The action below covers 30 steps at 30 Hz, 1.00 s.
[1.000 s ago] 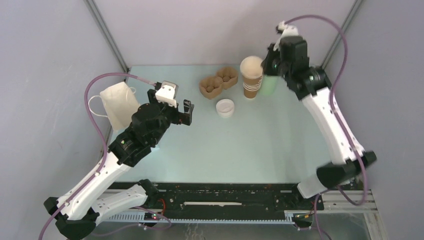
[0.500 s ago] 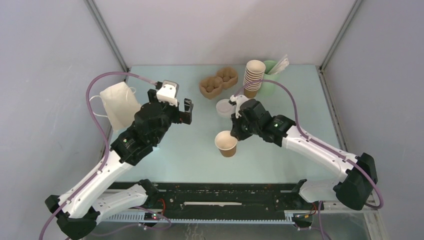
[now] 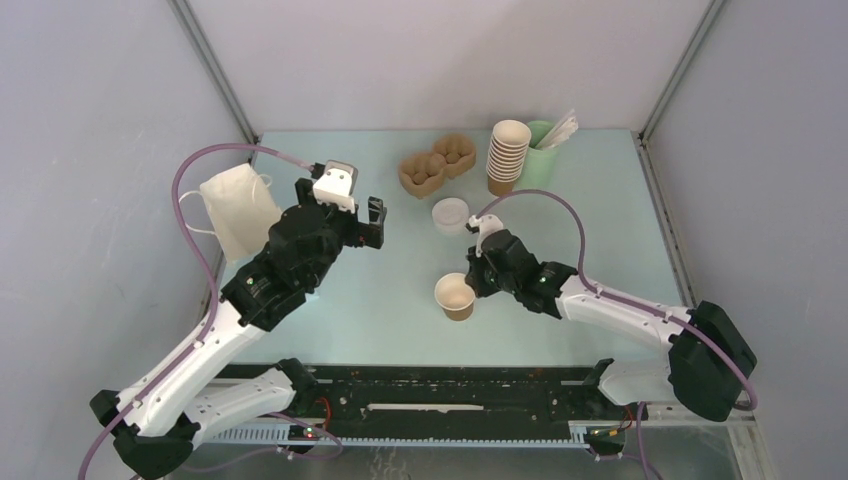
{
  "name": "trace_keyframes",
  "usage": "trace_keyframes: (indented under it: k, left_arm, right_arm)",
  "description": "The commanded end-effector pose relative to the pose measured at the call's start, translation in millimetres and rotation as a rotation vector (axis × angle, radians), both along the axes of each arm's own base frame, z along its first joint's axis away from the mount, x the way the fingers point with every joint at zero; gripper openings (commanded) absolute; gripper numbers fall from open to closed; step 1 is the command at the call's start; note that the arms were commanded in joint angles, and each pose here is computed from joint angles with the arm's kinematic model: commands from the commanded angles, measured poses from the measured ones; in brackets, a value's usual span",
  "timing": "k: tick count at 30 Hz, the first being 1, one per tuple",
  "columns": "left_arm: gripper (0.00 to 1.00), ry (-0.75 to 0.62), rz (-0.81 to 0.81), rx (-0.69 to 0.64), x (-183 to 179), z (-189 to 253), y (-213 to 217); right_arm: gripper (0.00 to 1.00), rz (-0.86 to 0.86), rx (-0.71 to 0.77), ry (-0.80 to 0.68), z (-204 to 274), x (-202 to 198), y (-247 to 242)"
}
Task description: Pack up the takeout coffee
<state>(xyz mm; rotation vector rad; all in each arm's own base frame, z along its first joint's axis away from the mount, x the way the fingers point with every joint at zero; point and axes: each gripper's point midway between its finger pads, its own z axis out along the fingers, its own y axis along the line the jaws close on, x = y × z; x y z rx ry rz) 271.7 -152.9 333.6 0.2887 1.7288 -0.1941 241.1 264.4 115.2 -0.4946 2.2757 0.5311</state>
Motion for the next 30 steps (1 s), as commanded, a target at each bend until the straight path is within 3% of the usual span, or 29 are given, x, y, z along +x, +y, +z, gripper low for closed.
trace_keyframes:
  k: [1,4,10,14,19,24,26,30]
  left_arm:
    - [1.0,-0.013,0.006,-0.024,0.2,4.6,-0.7]
    - [1.0,-0.013,0.002,-0.023,0.0,4.5,-1.3]
    - [1.0,-0.008,-0.006,-0.018,0.5,2.6,-3.6]
    - [1.0,0.0,-0.01,-0.012,2.1,0.2,-6.1]
    - [1.0,0.002,-0.005,-0.01,3.2,0.1,-5.8]
    - [1.0,0.003,0.003,-0.008,3.6,-0.9,-4.6]
    - [1.0,0.004,0.003,-0.006,3.7,-1.3,-4.7]
    - [1.0,0.005,0.005,0.004,4.6,-3.1,-4.3]
  right_arm:
    - [0.0,-0.051,0.113,-0.093,18.5,11.2,8.8]
    - [0.09,-0.048,0.103,-0.08,12.5,6.2,6.8]
    - [0.52,-0.114,0.073,-0.066,33.6,3.8,-12.0]
    - [0.71,-0.276,0.048,-0.067,70.6,26.7,-39.0]
    - [0.71,-0.544,-0.039,0.061,61.4,98.8,-57.0]
    - [0.7,-0.611,-0.188,0.124,47.2,154.4,-41.0]
    - [0.66,-0.613,-0.213,0.11,44.6,173.8,-34.1]
    - [0.48,-0.609,-0.237,0.108,33.4,202.0,-25.0]
